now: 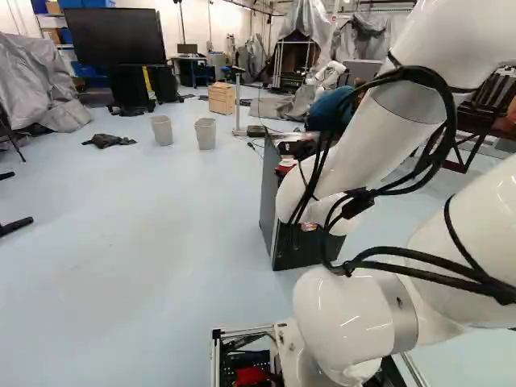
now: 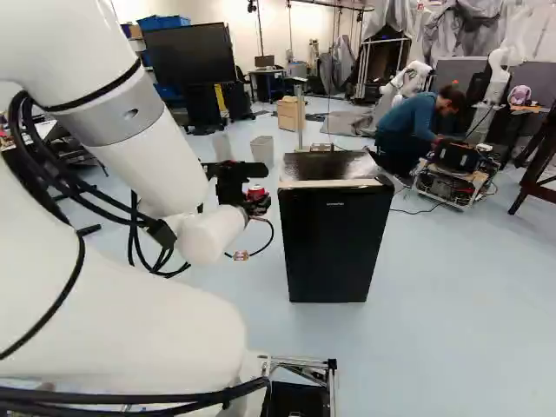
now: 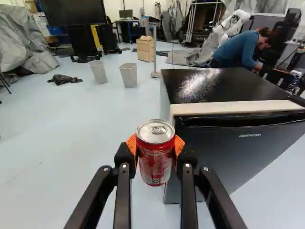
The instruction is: Grab a drink from the fridge
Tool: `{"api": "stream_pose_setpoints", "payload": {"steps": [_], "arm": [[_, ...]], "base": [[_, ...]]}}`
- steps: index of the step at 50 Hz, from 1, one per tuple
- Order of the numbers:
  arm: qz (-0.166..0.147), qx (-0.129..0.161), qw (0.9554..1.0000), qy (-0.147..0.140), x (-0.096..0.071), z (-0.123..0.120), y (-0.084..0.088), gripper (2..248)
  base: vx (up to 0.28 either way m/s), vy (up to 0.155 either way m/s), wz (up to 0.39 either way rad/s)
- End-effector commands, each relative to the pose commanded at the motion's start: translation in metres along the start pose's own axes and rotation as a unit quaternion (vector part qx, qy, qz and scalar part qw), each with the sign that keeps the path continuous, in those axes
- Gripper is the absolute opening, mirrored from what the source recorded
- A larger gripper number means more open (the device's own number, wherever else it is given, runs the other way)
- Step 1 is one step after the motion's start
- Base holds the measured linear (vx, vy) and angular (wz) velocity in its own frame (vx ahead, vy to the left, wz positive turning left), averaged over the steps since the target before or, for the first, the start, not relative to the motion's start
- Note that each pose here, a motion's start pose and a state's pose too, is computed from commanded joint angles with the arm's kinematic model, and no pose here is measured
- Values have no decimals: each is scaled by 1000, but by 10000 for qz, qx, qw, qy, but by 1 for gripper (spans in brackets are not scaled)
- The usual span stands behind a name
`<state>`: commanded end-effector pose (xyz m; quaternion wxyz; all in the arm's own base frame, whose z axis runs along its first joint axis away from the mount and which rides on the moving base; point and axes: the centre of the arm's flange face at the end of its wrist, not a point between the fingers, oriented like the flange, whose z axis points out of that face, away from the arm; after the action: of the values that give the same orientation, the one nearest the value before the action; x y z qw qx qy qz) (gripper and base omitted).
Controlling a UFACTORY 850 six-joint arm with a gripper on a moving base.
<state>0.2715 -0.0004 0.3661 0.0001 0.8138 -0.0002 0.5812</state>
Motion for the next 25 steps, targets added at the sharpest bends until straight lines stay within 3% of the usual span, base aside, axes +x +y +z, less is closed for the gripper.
{"api": "stream_pose_setpoints", "payload": {"steps": [25], "arm": [[-1,2,10000,-6,-1,-1,0,96]], "base": [[0,0,0]]}}
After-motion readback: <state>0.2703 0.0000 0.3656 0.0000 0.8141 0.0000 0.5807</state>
